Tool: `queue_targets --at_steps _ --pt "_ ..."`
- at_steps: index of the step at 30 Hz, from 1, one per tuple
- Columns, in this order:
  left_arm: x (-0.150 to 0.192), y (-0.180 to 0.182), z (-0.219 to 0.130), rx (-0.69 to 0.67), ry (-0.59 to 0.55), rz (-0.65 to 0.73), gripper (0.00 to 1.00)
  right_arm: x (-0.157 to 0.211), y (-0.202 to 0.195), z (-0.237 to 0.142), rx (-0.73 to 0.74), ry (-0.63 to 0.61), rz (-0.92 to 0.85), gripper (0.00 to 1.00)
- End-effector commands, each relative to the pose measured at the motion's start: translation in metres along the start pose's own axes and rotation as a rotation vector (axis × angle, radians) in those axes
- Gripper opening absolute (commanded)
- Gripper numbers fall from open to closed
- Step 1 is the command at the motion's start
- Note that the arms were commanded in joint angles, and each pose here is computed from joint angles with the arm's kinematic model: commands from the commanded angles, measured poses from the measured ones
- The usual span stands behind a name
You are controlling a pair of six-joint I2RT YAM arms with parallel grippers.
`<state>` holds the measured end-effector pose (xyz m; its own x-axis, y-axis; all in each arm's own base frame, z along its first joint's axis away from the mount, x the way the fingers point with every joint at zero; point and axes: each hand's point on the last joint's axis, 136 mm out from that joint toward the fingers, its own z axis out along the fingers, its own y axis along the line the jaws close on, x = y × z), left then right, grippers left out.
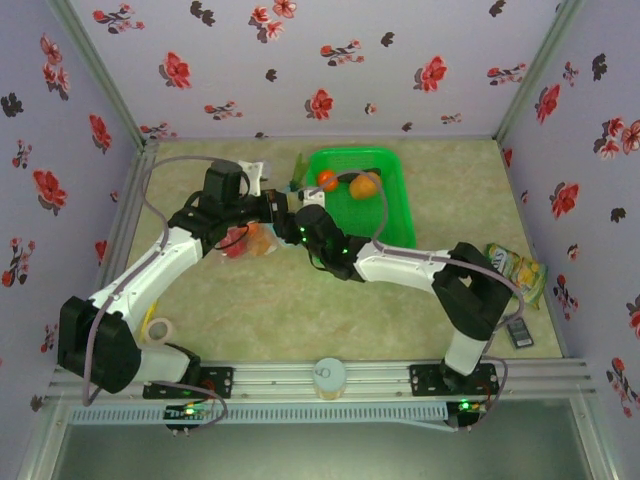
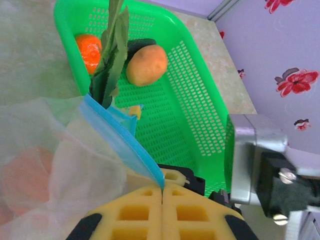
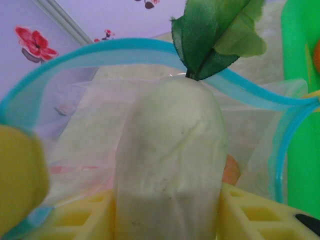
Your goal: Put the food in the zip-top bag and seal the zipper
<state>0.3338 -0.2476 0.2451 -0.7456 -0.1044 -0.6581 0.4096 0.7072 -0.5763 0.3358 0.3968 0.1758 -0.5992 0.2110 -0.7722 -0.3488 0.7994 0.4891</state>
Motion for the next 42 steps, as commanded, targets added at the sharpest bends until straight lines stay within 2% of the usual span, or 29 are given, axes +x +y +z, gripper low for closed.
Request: queue_targets --at_steps 1,4,8,21,26,31,38,42 --pt "-0.013 -0.022 -0.012 0.060 -0.034 0.035 0.00 0.005 0.007 0.003 -0.021 0.049 -0.022 0.56" --pt "-0.013 -0.022 -0.013 0.060 -0.037 0.037 0.00 0.000 0.008 -0.002 -0.021 0.049 -0.040 0.65" --pt "-0.013 -0.022 -0.013 0.059 -0.036 0.037 0.00 -0.007 0.011 -0.010 -0.026 0.051 -0.075 0.68" --pt "-0.018 -0.024 -0.013 0.063 -0.045 0.034 0.00 -0.040 0.015 -0.046 -0.073 0.061 -0.120 0.68" --pt "-0.019 -0.025 -0.013 0.064 -0.047 0.033 0.00 -0.053 0.005 -0.062 -0.060 0.051 -0.118 0.68" --pt "-0.019 -0.025 -0.014 0.064 -0.047 0.032 0.00 -0.073 -0.025 -0.088 0.016 -0.022 -0.099 0.67" --pt "-0.021 -0.028 -0.018 0.067 -0.053 0.039 0.00 -0.091 -0.085 -0.122 0.143 -0.086 -0.030 0.56" --pt "-0.021 -0.028 -0.017 0.068 -0.051 0.036 0.00 -0.085 -0.104 -0.122 0.146 -0.042 0.024 0.46"
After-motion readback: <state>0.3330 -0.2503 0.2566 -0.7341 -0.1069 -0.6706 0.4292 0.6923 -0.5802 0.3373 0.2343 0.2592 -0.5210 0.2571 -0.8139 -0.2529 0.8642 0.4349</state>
